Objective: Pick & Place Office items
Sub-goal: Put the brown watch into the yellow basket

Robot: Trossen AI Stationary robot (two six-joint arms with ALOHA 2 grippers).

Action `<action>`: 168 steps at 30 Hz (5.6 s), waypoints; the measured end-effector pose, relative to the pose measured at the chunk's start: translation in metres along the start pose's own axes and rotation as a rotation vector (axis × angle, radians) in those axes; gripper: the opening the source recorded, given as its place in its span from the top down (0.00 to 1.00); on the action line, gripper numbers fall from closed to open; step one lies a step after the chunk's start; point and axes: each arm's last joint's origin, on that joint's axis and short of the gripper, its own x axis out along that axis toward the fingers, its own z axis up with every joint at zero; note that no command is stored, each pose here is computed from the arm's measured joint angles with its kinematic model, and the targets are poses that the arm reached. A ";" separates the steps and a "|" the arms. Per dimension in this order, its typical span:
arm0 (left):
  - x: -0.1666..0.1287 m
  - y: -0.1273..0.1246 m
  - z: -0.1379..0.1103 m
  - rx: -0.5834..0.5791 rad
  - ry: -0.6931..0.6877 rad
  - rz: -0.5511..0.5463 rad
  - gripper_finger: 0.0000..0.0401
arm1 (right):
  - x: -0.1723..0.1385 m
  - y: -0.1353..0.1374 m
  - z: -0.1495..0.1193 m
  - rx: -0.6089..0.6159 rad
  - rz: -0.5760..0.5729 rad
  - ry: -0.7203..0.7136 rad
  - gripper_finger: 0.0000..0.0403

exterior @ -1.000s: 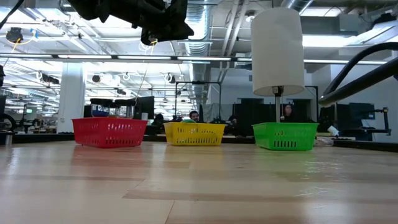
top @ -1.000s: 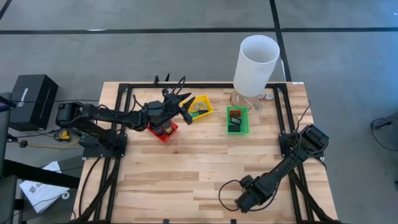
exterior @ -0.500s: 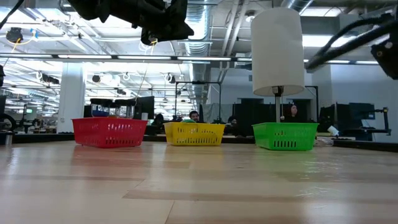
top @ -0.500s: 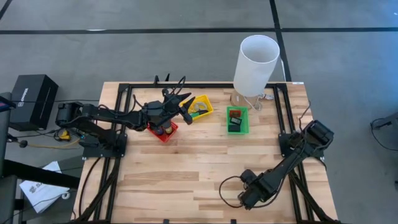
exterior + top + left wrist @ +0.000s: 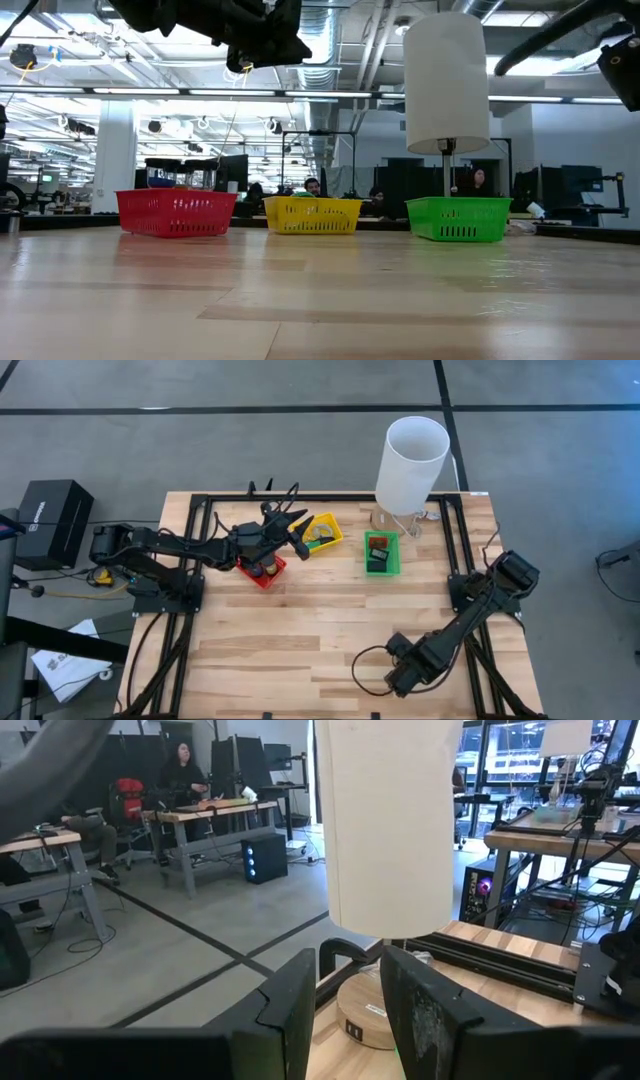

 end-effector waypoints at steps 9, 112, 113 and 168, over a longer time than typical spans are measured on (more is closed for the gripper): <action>0.000 0.000 0.000 0.001 0.001 0.000 0.72 | -0.001 -0.010 -0.007 0.024 -0.096 -0.208 0.97; -0.006 -0.008 -0.004 0.050 0.036 -0.035 0.72 | -0.124 -0.153 0.151 -0.894 0.725 -0.958 0.96; -0.006 -0.008 -0.004 0.073 0.035 -0.036 0.72 | -0.120 -0.157 0.153 -0.883 0.718 -0.972 0.96; -0.006 -0.007 -0.010 0.170 0.085 -0.019 0.72 | -0.027 -0.153 0.307 -0.378 0.530 -1.295 0.96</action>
